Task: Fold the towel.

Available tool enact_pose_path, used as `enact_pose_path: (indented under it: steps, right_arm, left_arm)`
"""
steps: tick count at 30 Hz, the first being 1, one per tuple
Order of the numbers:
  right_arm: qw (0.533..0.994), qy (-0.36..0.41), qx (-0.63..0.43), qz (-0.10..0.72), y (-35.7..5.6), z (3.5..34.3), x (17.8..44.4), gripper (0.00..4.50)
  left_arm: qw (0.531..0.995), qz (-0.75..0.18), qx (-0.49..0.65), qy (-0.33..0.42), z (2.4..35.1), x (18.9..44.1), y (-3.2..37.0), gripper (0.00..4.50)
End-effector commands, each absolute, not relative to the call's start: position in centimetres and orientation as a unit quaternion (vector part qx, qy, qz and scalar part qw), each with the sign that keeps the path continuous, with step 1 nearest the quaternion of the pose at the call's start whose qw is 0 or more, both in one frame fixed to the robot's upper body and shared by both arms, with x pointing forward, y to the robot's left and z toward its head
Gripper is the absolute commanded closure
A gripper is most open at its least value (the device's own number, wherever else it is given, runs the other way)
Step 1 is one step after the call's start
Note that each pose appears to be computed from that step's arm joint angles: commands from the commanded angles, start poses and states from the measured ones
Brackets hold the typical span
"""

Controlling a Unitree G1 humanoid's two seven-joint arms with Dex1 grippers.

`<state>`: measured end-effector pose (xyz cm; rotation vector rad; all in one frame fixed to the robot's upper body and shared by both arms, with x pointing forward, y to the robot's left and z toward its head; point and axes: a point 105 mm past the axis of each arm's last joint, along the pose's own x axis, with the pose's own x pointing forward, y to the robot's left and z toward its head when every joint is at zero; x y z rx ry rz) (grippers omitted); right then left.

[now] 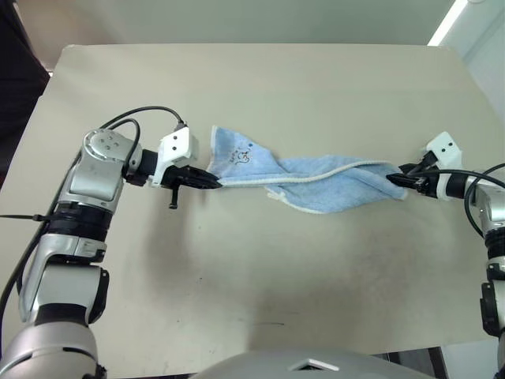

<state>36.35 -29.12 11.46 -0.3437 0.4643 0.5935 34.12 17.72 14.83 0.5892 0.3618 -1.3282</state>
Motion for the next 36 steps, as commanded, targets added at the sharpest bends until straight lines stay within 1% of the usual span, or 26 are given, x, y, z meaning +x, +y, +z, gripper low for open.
enact_pose_path:
  steps: [1,2,7,9,11,13,14,15,17,19,23,26,28,30,32,33,34,36]
  right_arm:
    - [0.923,0.200,-0.168,0.284,-29.3,13.0,36.4,4.28]
    - [0.923,0.197,-0.168,0.285,-29.3,13.2,36.3,4.45]
    - [0.925,0.176,-0.175,0.287,-29.2,14.6,36.2,4.45]
    - [0.928,0.164,-0.185,0.281,-29.4,15.5,36.2,4.45]
    - [0.934,0.138,-0.206,0.258,-30.0,17.3,36.6,4.45]
    - [0.945,0.097,-0.218,0.223,-30.6,20.2,37.4,4.45]
    - [0.948,0.085,-0.218,0.214,-30.8,21.1,37.7,4.45]
    - [0.951,0.063,-0.227,0.198,-31.0,22.7,38.0,4.45]
    - [0.955,0.026,-0.242,0.166,-31.6,25.4,38.6,4.45]
    - [0.958,-0.003,-0.253,0.138,-32.0,27.4,39.1,4.45]
    - [0.958,-0.059,-0.264,0.099,-32.1,31.1,40.0,4.45]
    - [0.955,-0.092,-0.271,0.082,-32.0,33.5,40.2,4.45]
    - [0.950,-0.123,-0.276,0.078,-32.0,35.9,39.6,4.45]
    - [0.946,-0.141,-0.280,0.081,-32.1,37.3,38.9,4.45]
    - [0.944,-0.146,-0.282,0.090,-32.2,37.7,38.3,4.45]
    - [0.944,-0.141,-0.279,0.107,-32.1,37.5,37.8,4.45]
    - [0.943,-0.133,-0.277,0.128,-31.9,37.0,37.2,4.45]
    - [0.939,-0.100,-0.275,0.178,-31.5,34.8,35.6,4.45]
  left_arm:
    - [0.735,-0.602,0.275,0.146,15.8,34.1,17.7,4.50]
    - [0.736,-0.602,0.274,0.146,15.8,34.1,17.7,4.50]
    - [0.748,-0.593,0.264,0.141,16.0,34.3,18.1,4.50]
    - [0.764,-0.579,0.253,0.125,16.9,34.8,18.3,4.50]
    - [0.799,-0.546,0.237,0.080,19.0,36.2,18.5,4.50]
    - [0.846,-0.484,0.223,0.025,21.7,38.4,18.9,4.50]
    - [0.858,-0.463,0.220,0.009,22.5,39.1,19.0,4.50]
    - [0.885,-0.420,0.201,-0.019,24.3,40.5,19.5,4.50]
    - [0.919,-0.352,0.166,-0.064,27.4,42.5,20.1,4.50]
    - [0.938,-0.303,0.138,-0.095,30.0,43.7,20.5,4.50]
    - [0.953,-0.244,0.118,-0.136,33.6,45.0,20.3,4.50]
    - [0.954,-0.221,0.123,-0.163,35.9,45.1,20.1,4.50]
    - [0.947,-0.222,0.133,-0.192,38.1,44.5,20.1,4.50]
    - [0.940,-0.230,0.140,-0.210,39.4,43.9,20.2,4.50]
    - [0.936,-0.246,0.137,-0.211,39.7,43.4,20.5,4.50]
    - [0.929,-0.276,0.141,-0.204,39.5,42.9,20.5,4.50]
    - [0.918,-0.310,0.153,-0.197,38.9,42.3,20.6,4.50]
    - [0.891,-0.390,0.171,-0.158,36.6,40.5,21.1,4.50]
